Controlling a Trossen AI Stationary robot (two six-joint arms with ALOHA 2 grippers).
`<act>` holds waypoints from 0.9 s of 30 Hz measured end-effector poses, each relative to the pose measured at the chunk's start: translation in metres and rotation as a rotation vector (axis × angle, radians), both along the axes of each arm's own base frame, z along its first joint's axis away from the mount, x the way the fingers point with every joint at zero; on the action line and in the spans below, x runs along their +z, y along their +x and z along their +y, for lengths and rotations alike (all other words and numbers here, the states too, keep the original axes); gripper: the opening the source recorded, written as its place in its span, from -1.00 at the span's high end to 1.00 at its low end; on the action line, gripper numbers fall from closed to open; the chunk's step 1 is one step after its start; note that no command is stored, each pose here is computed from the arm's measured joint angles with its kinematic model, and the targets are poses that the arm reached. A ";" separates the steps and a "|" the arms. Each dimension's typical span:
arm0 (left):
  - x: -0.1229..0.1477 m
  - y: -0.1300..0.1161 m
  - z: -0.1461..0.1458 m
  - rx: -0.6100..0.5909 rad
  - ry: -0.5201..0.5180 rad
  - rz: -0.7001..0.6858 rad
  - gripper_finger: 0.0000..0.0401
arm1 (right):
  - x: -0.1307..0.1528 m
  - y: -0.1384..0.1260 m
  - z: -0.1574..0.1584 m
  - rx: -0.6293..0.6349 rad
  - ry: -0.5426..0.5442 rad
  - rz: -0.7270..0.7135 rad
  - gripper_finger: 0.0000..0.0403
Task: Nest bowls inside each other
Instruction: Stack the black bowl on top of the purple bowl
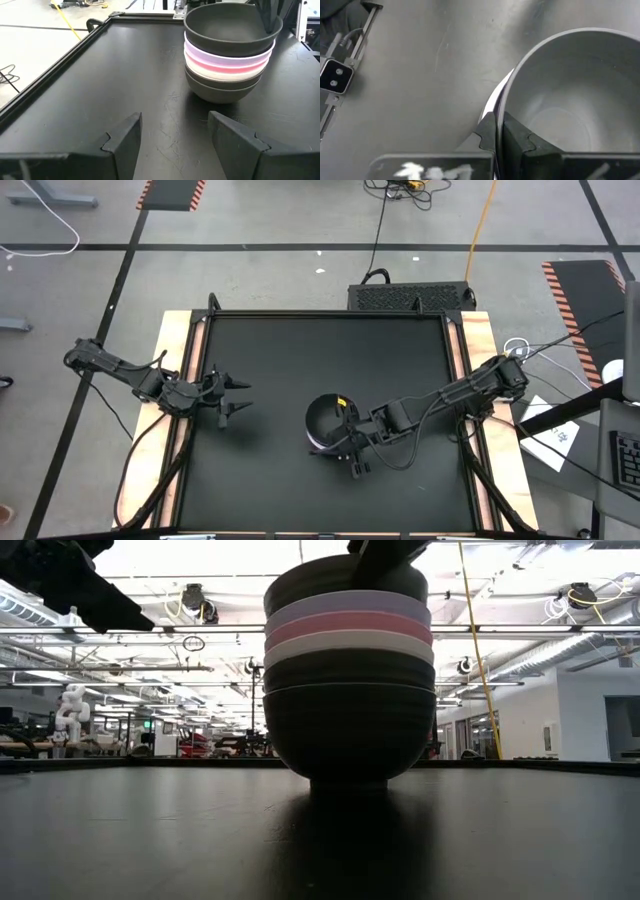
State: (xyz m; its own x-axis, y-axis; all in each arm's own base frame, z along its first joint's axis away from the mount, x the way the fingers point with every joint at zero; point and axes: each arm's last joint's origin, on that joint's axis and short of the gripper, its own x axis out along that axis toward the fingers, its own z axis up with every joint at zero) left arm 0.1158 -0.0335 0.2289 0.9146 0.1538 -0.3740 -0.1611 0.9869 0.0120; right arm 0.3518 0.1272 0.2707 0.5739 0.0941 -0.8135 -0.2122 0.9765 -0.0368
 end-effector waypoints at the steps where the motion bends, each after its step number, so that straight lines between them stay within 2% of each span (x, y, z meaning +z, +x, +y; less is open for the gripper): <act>1: 0.000 0.000 0.000 0.000 0.000 0.000 -0.16 | -0.001 0.000 0.000 -0.006 -0.002 -0.007 1.00; 27: 0.000 0.000 0.000 0.005 -0.025 -0.003 -0.16 | -0.017 0.000 0.000 -0.123 0.079 -0.032 1.00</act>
State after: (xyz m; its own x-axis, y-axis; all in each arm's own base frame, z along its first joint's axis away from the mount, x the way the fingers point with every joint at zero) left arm 0.1159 -0.0336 0.2288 0.9147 0.1496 -0.3754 -0.1664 0.9860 -0.0127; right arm 0.3522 0.1275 0.2535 0.6109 0.0840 -0.7873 -0.0906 0.9952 0.0359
